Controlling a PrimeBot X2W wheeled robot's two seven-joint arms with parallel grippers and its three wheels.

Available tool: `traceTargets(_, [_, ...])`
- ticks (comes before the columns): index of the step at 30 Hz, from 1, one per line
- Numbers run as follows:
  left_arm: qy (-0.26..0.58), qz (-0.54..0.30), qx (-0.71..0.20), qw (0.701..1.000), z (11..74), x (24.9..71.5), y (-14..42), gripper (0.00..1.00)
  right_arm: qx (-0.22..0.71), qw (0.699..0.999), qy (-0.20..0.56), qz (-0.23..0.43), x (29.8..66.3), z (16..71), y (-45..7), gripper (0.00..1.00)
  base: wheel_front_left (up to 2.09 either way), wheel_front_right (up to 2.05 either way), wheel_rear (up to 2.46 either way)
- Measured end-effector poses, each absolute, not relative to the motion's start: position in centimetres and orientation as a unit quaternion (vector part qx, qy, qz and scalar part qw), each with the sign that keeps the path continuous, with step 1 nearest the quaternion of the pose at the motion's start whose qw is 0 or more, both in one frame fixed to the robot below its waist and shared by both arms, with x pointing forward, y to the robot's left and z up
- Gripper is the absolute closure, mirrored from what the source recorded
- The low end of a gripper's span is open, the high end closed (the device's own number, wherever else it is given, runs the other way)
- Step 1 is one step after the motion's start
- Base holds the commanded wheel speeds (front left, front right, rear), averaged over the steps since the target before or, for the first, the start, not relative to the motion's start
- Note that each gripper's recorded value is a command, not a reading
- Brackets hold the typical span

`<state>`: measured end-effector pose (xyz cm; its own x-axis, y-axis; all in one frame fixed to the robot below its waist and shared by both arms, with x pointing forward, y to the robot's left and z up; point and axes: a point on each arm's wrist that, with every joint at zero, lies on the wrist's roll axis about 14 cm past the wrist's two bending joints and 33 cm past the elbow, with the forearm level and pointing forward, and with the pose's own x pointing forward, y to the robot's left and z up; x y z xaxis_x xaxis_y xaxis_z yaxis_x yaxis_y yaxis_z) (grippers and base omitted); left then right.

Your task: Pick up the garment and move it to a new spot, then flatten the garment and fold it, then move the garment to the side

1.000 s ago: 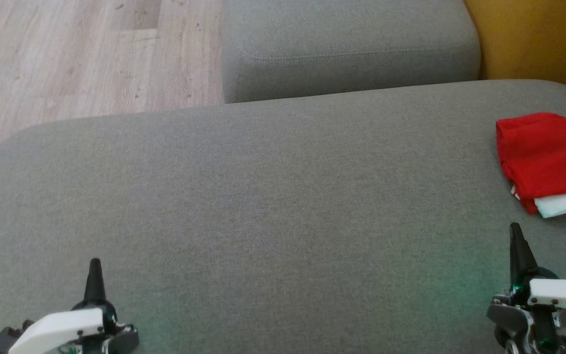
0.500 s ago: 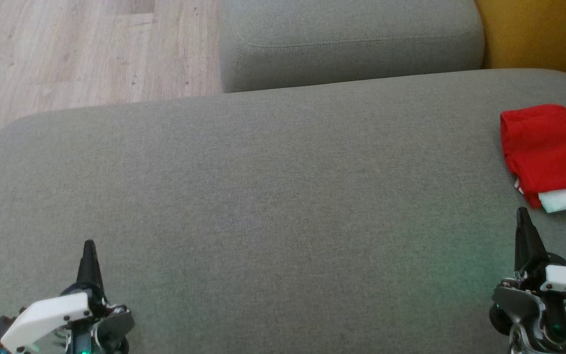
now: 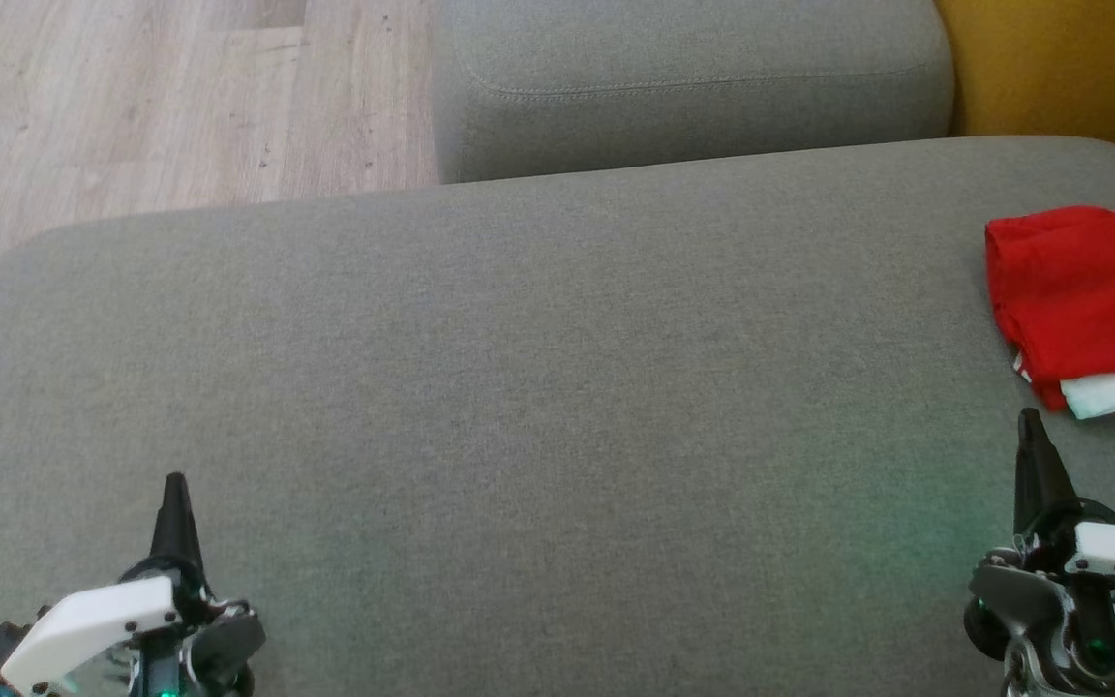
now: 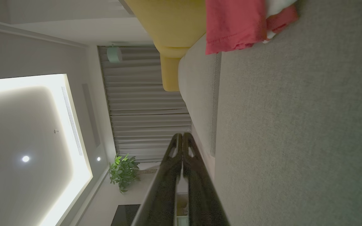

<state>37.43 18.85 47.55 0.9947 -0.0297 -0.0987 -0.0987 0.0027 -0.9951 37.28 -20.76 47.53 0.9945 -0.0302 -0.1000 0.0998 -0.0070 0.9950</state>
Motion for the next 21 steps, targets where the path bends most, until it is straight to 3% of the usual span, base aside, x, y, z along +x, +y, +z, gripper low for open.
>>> traceTargets(21, [0.045, 0.025, -0.706, 0.707, 47.55, 37.43, 18.87, 1.00, 0.708, 0.704, 0.025, -0.046, 37.28, 47.53, -20.76, 1.00, 0.00, 0.00, 0.00])
